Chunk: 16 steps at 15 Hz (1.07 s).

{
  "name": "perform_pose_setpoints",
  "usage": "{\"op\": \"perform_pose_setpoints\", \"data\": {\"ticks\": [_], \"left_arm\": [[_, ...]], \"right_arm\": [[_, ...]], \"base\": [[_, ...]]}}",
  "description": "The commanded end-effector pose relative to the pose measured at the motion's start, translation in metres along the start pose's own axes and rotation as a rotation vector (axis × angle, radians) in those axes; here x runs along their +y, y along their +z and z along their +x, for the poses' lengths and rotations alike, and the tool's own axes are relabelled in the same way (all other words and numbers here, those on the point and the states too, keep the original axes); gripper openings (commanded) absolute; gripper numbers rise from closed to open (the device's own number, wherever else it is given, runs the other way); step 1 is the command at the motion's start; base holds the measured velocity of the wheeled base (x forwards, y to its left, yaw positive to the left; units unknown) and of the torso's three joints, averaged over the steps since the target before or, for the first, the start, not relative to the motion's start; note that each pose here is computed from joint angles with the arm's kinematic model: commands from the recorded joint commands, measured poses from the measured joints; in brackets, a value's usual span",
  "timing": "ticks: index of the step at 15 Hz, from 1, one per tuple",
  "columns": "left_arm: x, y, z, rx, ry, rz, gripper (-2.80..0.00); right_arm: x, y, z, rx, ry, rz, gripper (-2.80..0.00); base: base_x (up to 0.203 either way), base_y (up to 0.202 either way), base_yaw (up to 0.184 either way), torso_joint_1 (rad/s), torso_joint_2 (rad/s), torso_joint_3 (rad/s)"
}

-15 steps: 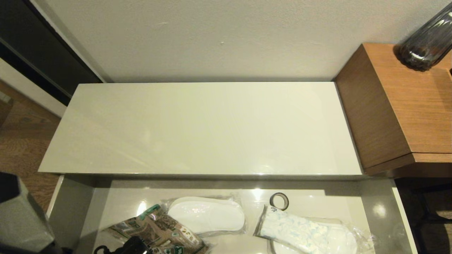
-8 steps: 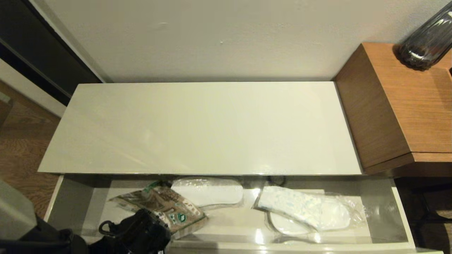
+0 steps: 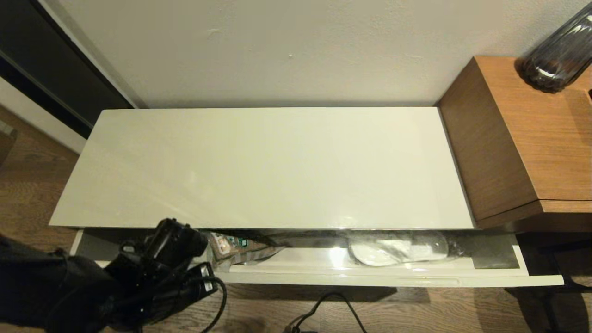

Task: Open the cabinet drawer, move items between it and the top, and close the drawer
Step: Close the drawer

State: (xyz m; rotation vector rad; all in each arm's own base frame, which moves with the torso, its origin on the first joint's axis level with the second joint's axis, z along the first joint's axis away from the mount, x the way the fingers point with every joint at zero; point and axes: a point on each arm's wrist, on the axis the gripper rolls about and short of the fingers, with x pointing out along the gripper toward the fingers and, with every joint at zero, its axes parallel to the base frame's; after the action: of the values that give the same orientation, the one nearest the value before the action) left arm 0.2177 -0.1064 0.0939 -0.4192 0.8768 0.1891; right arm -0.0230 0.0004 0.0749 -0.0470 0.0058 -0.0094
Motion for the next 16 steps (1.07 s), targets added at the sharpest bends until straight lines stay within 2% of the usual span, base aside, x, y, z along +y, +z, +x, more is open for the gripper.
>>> {"op": "perform_pose_setpoints", "data": {"ticks": [1,3,5,7,10,12,16], "left_arm": [[-0.009,0.047,-0.035,-0.125,-0.071,-0.087,-2.80],[-0.009,0.074,-0.053,-0.163,-0.058,-0.127,-2.80],[-0.004,0.081,-0.059,-0.167,-0.040,-0.140,-2.80],[-0.003,0.090,-0.079,-0.196,-0.059,-0.151,-2.80],[0.001,0.078,-0.083,-0.099,-0.084,-0.116,-2.80],[0.008,0.059,-0.057,0.021,-0.045,-0.101,-2.80],[0.005,0.050,-0.024,0.045,-0.039,-0.113,-2.80]], "right_arm": [[0.000,0.000,0.000,0.001,0.000,-0.001,-2.80],[0.000,0.000,0.000,0.001,0.000,-0.001,-2.80],[0.000,0.000,0.000,0.001,0.000,-0.001,-2.80],[0.000,0.000,0.000,0.001,0.000,-0.001,-2.80],[0.000,0.000,0.000,0.001,0.000,-0.001,-2.80],[0.000,0.000,0.000,0.001,-0.001,-0.001,-2.80],[0.000,0.000,0.000,0.001,0.000,-0.001,-2.80]], "base": [[0.000,0.000,0.000,0.000,0.00,0.000],[0.000,0.000,0.000,0.000,0.00,0.000],[0.000,0.000,0.000,0.000,0.00,0.000],[0.000,0.000,0.000,0.000,0.00,0.000],[0.000,0.000,0.000,0.000,0.00,0.000],[0.000,0.000,0.000,0.000,0.00,0.000],[0.000,0.000,0.000,0.000,0.00,0.000]]}}
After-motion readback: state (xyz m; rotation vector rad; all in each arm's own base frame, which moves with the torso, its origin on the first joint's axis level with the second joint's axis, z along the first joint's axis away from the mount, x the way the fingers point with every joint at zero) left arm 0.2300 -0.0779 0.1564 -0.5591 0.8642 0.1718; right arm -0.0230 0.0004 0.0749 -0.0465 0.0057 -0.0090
